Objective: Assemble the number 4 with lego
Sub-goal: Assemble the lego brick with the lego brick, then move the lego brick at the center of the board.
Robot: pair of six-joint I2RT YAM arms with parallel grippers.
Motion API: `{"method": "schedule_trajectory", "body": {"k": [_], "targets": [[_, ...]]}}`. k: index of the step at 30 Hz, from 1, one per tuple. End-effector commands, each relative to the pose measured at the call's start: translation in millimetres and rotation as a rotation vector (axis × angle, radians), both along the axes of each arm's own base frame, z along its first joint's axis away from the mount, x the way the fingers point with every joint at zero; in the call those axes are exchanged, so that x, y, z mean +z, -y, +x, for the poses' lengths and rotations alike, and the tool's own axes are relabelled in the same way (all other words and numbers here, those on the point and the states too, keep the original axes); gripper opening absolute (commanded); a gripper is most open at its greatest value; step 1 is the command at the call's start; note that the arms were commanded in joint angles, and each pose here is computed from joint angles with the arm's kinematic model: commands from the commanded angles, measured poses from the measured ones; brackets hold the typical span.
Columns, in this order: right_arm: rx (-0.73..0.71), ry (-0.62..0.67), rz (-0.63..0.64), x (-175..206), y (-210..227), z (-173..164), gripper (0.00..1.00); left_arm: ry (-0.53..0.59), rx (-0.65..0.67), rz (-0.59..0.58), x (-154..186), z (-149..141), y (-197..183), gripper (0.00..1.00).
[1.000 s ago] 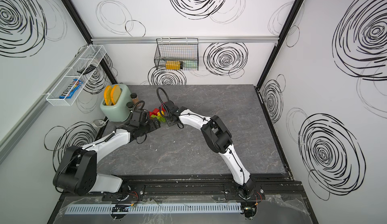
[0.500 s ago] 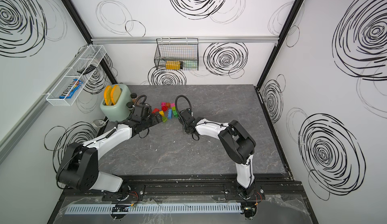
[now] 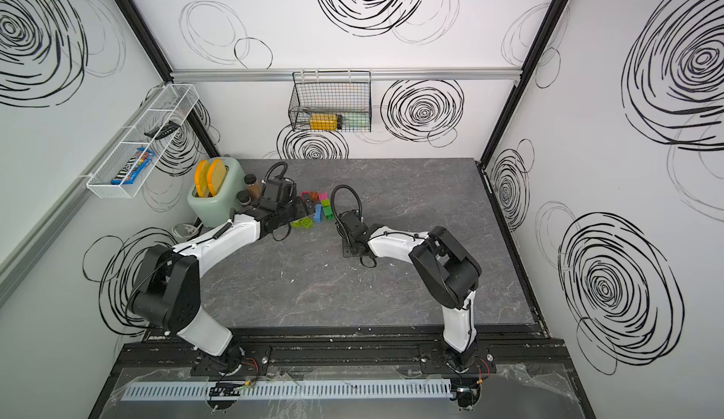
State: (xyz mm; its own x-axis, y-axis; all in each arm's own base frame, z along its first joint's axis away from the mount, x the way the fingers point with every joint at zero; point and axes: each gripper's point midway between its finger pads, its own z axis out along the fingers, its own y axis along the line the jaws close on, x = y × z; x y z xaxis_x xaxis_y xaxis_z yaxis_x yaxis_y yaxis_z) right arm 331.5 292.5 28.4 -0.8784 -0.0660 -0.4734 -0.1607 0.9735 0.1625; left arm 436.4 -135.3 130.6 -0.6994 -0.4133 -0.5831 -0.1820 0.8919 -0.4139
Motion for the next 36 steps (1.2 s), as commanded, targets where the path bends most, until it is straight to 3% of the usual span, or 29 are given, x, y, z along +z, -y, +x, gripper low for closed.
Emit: {"method": "schedule_trajectory", "body": {"k": [1, 8, 12, 14, 20, 24, 27, 36], "targets": [[0.037, 0.066, 0.100, 34, -13, 3, 0.64, 0.013, -0.015, -0.007, 5, 12, 5, 0.96], [0.075, 0.115, 0.191, 56, -10, 4, 0.82, -0.018, -0.045, 0.064, -7, 23, 11, 0.96], [0.049, 0.154, 0.209, 69, 9, 10, 0.86, -0.042, -0.061, 0.117, -16, 26, 9, 0.96], [0.043, 0.188, 0.237, 80, 18, 11, 0.98, -0.052, -0.071, 0.149, -20, 28, 10, 0.96], [-0.053, 0.320, 0.280, 107, 56, 19, 0.97, -0.068, -0.061, 0.302, -29, 44, 7, 0.96], [-0.100, 0.359, 0.284, 114, 77, 23, 0.97, -0.071, -0.064, 0.355, -33, 72, 7, 0.99], [-0.098, 0.357, 0.272, 115, 84, 23, 0.97, -0.063, -0.059, 0.403, -33, 99, -1, 0.95], [-0.070, 0.370, 0.244, 117, 88, 21, 0.99, -0.073, -0.068, 0.285, -48, 176, -19, 0.54]]}}
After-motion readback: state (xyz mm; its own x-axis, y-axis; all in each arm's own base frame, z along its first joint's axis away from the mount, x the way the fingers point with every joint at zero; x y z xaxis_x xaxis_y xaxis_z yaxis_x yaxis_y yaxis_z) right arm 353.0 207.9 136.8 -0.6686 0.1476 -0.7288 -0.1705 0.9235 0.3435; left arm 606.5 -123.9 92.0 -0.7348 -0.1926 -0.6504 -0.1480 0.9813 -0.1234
